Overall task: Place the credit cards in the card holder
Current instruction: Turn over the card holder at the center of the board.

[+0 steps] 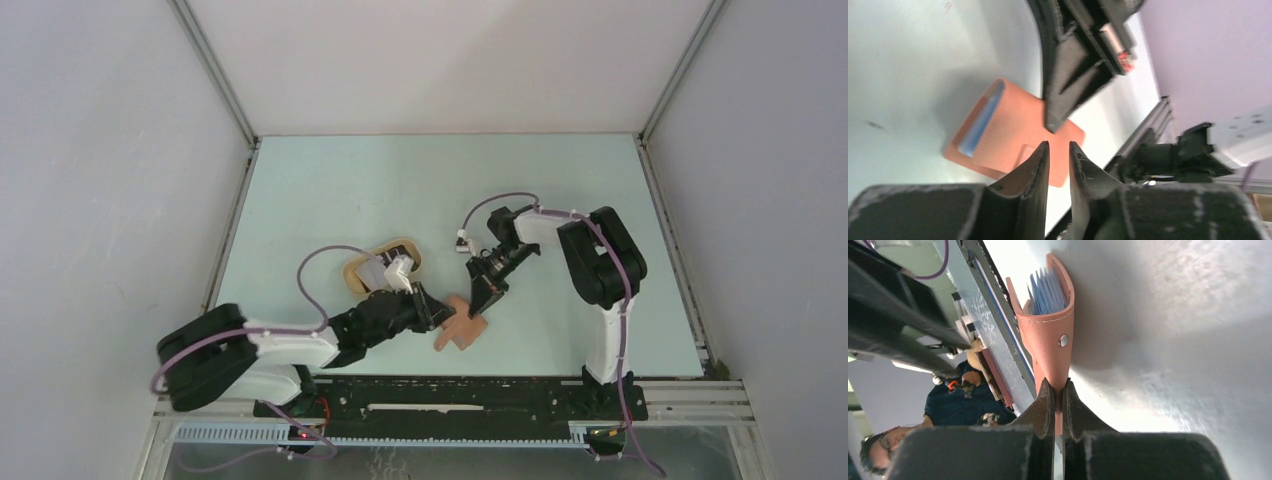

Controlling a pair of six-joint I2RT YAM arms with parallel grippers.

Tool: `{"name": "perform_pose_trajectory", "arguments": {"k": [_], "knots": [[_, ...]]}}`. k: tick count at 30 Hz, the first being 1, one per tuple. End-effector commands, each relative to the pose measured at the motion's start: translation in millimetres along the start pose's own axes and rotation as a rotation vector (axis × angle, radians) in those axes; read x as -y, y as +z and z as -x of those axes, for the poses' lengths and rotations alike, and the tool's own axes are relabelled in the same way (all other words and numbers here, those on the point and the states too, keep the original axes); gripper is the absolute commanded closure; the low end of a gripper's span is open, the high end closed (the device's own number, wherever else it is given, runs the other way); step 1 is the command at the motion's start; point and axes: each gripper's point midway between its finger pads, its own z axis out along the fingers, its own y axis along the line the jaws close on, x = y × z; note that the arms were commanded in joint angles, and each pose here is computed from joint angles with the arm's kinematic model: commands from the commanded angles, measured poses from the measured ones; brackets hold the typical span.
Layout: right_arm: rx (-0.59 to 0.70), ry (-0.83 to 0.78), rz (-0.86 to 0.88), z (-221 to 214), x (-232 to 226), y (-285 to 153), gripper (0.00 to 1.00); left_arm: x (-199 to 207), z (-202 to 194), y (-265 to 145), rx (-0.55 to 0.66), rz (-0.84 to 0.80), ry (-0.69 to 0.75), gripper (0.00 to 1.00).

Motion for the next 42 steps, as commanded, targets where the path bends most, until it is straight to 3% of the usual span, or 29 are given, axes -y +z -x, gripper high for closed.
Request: {"name": "perform_pose_trajectory", "arguments": {"k": [1,8,13,20,28,35,42], "knots": [[0.129,-0.130,-0.021,20,-21,-36,1.00,12,25,-26,0.095,0.000,0.115,0.70],[0.305,-0.297,-0.134,21,-50,-96,1.00,25,55,-73,0.226,-0.057,0.146,0.64],[0.373,-0.350,-0.280,19,-46,-126,1.00,19,49,-80,0.230,-0.076,0.127,0.63],[0.472,-0.433,-0.691,23,-24,-182,1.00,23,42,-77,0.210,-0.109,0.138,0.63],[0.584,-0.493,-1.275,27,-4,-269,1.00,21,40,-77,0.217,-0.117,0.141,0.63],[0.518,-0.549,-1.559,32,34,-251,1.00,18,39,-78,0.220,-0.115,0.136,0.63],[0.341,-0.651,-1.628,30,54,-206,0.99,17,39,-78,0.224,-0.113,0.134,0.64]]}}
